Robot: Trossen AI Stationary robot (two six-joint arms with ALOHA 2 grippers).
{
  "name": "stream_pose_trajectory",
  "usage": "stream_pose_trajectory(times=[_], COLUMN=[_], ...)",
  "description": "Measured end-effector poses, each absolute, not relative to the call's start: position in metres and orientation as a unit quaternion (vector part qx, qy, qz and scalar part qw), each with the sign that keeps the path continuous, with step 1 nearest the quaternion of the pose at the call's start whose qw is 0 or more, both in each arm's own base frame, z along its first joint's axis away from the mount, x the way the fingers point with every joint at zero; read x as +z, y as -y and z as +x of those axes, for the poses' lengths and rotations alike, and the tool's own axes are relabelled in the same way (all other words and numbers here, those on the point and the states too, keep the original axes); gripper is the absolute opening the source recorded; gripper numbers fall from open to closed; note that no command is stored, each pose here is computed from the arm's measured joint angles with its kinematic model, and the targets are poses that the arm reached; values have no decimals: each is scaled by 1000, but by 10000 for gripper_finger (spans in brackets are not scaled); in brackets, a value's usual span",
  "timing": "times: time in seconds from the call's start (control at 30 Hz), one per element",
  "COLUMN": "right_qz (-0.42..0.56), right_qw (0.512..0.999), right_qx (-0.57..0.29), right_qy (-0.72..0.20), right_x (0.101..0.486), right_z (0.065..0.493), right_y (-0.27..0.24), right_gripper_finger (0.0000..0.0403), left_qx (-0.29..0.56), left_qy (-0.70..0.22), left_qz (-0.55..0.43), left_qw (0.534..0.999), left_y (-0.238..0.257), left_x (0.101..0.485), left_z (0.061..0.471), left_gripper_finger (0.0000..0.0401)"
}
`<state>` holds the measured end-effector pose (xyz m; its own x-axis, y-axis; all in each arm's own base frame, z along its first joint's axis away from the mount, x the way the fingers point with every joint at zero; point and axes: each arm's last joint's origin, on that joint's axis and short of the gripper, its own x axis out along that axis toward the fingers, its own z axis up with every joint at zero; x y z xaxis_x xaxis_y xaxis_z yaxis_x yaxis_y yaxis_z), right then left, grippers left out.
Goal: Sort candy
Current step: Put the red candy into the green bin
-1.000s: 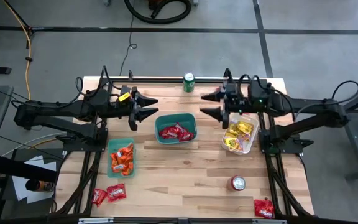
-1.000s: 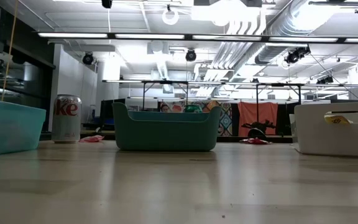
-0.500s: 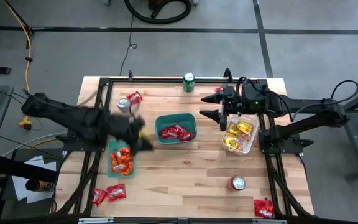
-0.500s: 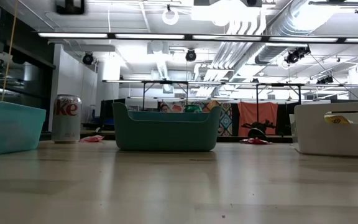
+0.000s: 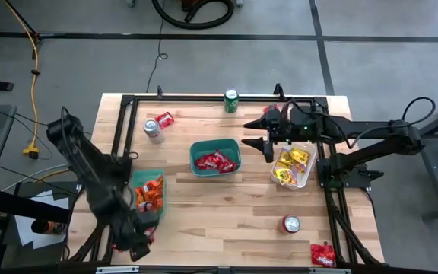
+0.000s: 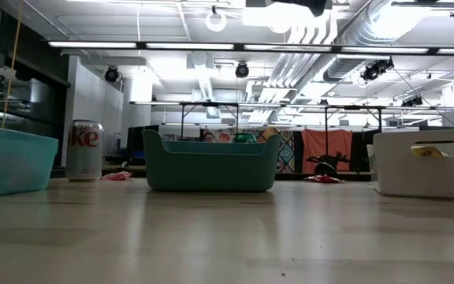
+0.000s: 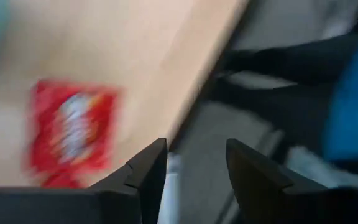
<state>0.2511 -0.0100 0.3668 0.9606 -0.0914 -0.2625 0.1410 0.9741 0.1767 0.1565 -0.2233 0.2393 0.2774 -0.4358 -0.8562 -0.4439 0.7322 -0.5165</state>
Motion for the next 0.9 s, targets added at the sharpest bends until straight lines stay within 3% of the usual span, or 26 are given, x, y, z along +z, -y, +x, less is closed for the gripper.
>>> stream_pose_trajectory(times=[0.2, 0.73, 0.83, 0.9], right_qz=[99, 112, 117, 118], right_qw=[981, 976, 975, 975], right_qx=[-62, -67, -68, -68], right_qy=[-158, -176, -175, -178], right_x=[357, 351, 351, 350], right_z=[259, 262, 262, 261], right_y=[10, 10, 10, 10], right_gripper_finger=[270, 270, 270, 270], left_qx=[119, 147, 147, 141], left_qy=[-667, -698, -694, -691], left_qz=[-288, -166, -167, -176], left_qw=[677, 681, 685, 687], left_y=[235, 256, 256, 255], left_x=[198, 135, 135, 139], left_z=[141, 140, 141, 142], left_gripper_finger=[145, 143, 118, 78])
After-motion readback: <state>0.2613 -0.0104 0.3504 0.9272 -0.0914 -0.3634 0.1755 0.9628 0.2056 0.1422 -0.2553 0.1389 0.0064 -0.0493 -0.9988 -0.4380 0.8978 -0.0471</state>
